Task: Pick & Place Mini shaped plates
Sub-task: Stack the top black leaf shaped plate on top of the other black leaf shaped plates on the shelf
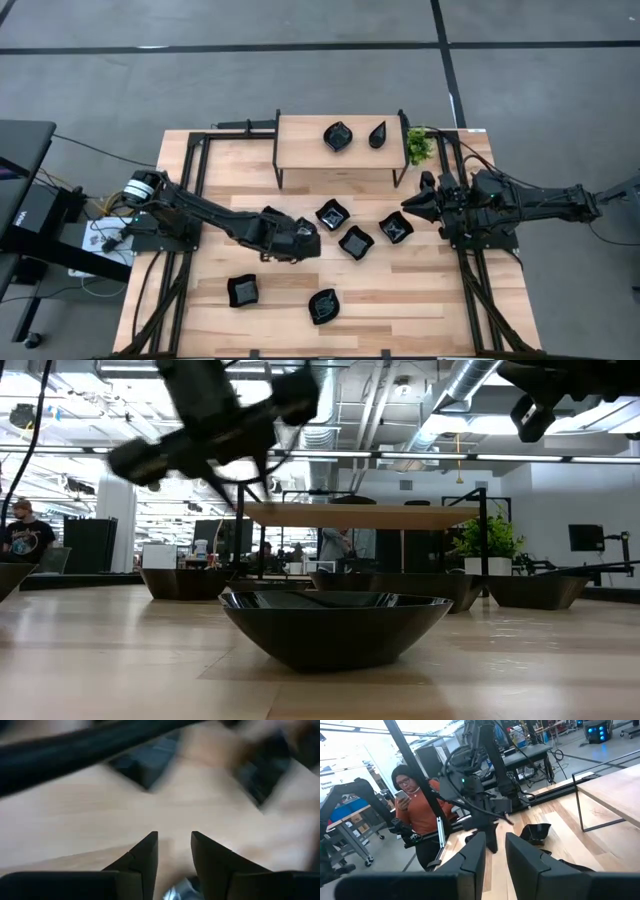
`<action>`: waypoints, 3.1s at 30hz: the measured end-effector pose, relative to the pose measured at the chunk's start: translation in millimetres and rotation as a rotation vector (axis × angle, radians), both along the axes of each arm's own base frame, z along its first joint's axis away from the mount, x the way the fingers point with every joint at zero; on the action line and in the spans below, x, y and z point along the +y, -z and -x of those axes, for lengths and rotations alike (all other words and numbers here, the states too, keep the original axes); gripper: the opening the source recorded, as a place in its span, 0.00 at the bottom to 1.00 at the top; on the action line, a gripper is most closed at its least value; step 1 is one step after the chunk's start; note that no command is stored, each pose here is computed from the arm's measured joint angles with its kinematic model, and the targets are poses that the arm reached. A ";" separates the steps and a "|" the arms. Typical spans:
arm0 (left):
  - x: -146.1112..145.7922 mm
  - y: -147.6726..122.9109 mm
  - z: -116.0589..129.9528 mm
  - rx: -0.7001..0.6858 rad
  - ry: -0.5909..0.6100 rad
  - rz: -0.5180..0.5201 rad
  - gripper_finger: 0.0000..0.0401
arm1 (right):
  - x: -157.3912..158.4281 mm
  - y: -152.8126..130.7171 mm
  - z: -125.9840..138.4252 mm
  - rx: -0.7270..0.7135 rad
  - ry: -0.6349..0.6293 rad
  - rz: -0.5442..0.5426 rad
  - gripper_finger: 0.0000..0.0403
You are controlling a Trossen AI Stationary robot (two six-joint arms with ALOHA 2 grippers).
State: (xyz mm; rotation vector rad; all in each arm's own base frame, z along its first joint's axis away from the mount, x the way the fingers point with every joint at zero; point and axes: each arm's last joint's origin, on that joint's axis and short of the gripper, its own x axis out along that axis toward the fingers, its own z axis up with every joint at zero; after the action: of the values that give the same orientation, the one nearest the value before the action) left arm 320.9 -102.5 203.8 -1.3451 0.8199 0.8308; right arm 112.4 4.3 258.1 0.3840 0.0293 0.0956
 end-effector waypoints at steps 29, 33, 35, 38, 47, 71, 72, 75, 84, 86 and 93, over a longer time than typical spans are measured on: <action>7.7 50.3 -12.6 0.061 -0.521 0.018 0.29 | 1.9 -0.1 0.3 0.000 -0.061 -0.001 0.18; 9.3 58.3 -13.8 0.084 -0.533 0.005 0.29 | 2.2 -0.9 0.3 -0.008 -0.073 -0.001 0.18; 8.4 58.6 -13.9 0.081 -0.538 0.010 0.29 | 2.4 -1.1 0.4 -0.009 -0.077 -0.001 0.18; 8.8 58.6 -13.9 0.080 -0.549 0.014 0.29 | 2.4 -1.1 0.4 -0.009 -0.079 -0.002 0.18; 9.1 55.7 -16.3 0.056 -0.564 0.005 0.29 | 2.4 -1.1 0.4 -0.009 -0.079 -0.002 0.18; 19.0 56.6 -15.7 0.085 -0.566 -0.032 0.29 | 2.4 -1.0 0.4 -0.009 -0.079 -0.002 0.18; 19.3 57.5 -15.1 0.087 -0.566 -0.033 0.29 | 2.4 -1.0 0.4 -0.009 -0.079 -0.002 0.18; 21.8 61.8 -11.8 0.108 -0.570 -0.035 0.29 | 2.4 -1.1 0.4 -0.009 -0.079 -0.002 0.18; 28.2 62.8 -14.0 0.099 -0.583 -0.027 0.29 | 2.4 -1.1 0.4 -0.009 -0.078 -0.002 0.18; 30.7 62.9 -14.3 0.100 -0.587 -0.030 0.29 | 2.4 -1.1 0.4 -0.009 -0.078 -0.002 0.18; 32.2 63.1 -14.7 0.110 -0.586 -0.014 0.29 | 2.4 -1.1 0.4 -0.010 -0.078 -0.002 0.18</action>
State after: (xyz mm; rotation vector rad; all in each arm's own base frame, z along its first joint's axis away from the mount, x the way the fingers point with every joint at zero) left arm 335.6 -70.4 140.7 -1.5615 0.4981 1.3714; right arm 112.0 6.7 259.3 0.3845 0.0346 0.1745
